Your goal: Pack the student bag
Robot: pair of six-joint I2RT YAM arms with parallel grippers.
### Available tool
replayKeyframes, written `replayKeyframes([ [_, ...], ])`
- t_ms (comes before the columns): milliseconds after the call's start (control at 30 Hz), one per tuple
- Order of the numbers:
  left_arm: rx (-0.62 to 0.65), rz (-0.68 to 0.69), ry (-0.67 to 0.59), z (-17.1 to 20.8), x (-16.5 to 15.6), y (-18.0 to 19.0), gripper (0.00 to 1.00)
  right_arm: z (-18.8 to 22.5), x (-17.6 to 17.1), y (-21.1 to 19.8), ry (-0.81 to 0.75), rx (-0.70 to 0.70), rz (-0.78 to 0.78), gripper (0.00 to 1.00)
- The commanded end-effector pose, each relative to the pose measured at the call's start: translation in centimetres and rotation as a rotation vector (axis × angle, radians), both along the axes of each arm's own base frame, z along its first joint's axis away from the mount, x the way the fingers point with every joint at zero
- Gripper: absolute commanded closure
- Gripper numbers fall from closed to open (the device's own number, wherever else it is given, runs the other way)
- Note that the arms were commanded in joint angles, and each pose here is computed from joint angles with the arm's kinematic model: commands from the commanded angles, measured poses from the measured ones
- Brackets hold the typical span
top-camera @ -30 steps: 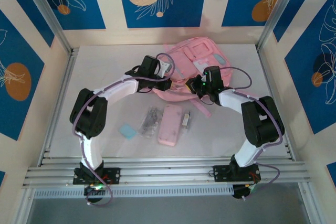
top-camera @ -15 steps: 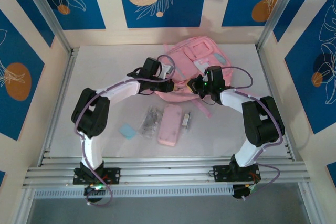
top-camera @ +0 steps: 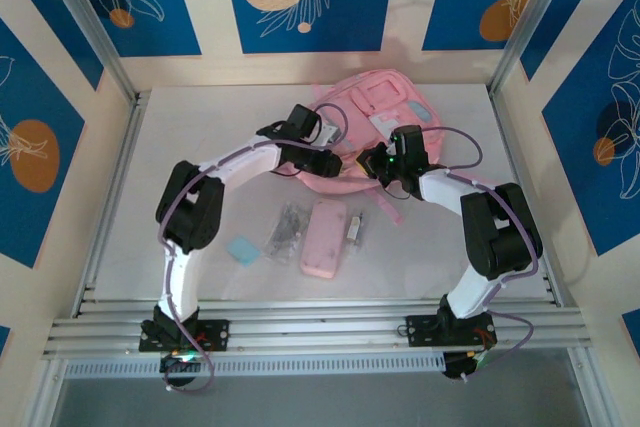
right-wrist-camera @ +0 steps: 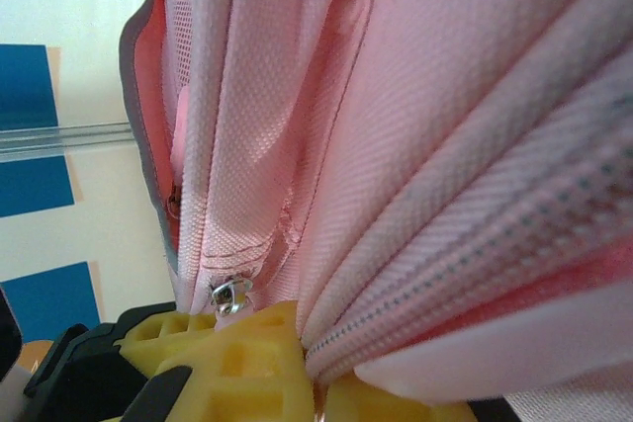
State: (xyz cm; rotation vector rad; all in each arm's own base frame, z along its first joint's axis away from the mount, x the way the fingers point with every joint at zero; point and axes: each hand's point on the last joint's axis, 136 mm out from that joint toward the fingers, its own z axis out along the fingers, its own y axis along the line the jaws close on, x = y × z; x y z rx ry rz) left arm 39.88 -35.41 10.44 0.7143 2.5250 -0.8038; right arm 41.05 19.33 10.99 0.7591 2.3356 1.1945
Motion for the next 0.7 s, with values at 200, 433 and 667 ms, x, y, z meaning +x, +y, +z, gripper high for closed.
replayKeyframes([
  [200, 0.227, -0.095, -0.014, -3.6, -0.6, 0.6, 0.71, 2.3, 0.3, 1.8, -0.066, 0.063, 0.067, 1.00],
  [433, 0.325, -0.123, 0.000, -5.1, -0.5, 1.3, 1.00, 2.2, 0.5, 1.5, -0.066, 0.069, 0.054, 1.00],
  [667, 0.457, 0.119, -0.010, -3.4, 2.4, 8.0, 1.00, 1.9, 0.1, -0.3, -0.056, 0.019, 0.003, 1.00],
])
